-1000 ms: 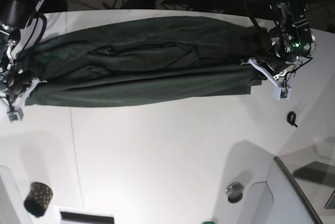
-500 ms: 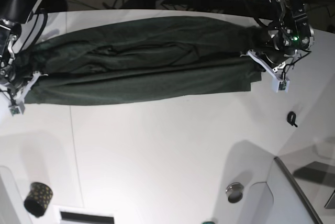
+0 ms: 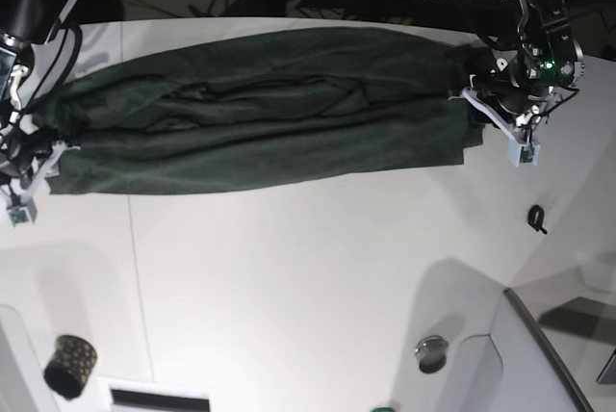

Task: Layout the t-shirt on the table in an organized manner, then fold the t-shirt properly
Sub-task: 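Lay the hem edge over the collar edge with both grippers, then open both grippers and release the folded shirt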

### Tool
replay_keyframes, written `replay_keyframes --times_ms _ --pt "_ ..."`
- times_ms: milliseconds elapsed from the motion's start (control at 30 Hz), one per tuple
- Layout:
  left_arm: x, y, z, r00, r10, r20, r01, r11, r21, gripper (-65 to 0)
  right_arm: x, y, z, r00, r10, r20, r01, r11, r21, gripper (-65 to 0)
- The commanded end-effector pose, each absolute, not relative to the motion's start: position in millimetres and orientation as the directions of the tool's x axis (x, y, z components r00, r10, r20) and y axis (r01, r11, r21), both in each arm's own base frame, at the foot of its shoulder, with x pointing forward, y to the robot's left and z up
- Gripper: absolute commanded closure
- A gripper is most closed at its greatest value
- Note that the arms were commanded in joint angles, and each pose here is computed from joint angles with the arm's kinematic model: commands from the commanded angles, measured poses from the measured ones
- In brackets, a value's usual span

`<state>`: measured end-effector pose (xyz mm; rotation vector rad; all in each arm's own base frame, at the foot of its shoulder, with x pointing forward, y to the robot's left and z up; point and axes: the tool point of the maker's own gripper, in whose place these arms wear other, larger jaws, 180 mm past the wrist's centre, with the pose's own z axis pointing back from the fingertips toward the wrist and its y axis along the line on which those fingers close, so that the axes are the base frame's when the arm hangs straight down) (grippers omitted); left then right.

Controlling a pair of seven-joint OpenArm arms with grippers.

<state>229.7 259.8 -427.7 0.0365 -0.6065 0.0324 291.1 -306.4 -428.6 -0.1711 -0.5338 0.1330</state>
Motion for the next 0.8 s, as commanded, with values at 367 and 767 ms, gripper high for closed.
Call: replay_keyframes --times_ms 367,767 --pt "262.1 222.3 -403.7 0.74 0.017 0.673 0.005 1.0 -0.031 -30.8 317.5 -284.8 -410.6 0.799 0.147 0.583 -0.063 0.985 -0.163 -20.1" --pt "234.6 255.1 -398.6 0.714 0.042 0.699 -0.063 0.998 0.004 0.0 290.8 -232.7 -421.1 0.761 0.198 0.618 -0.174 0.98 -0.1 -0.6"
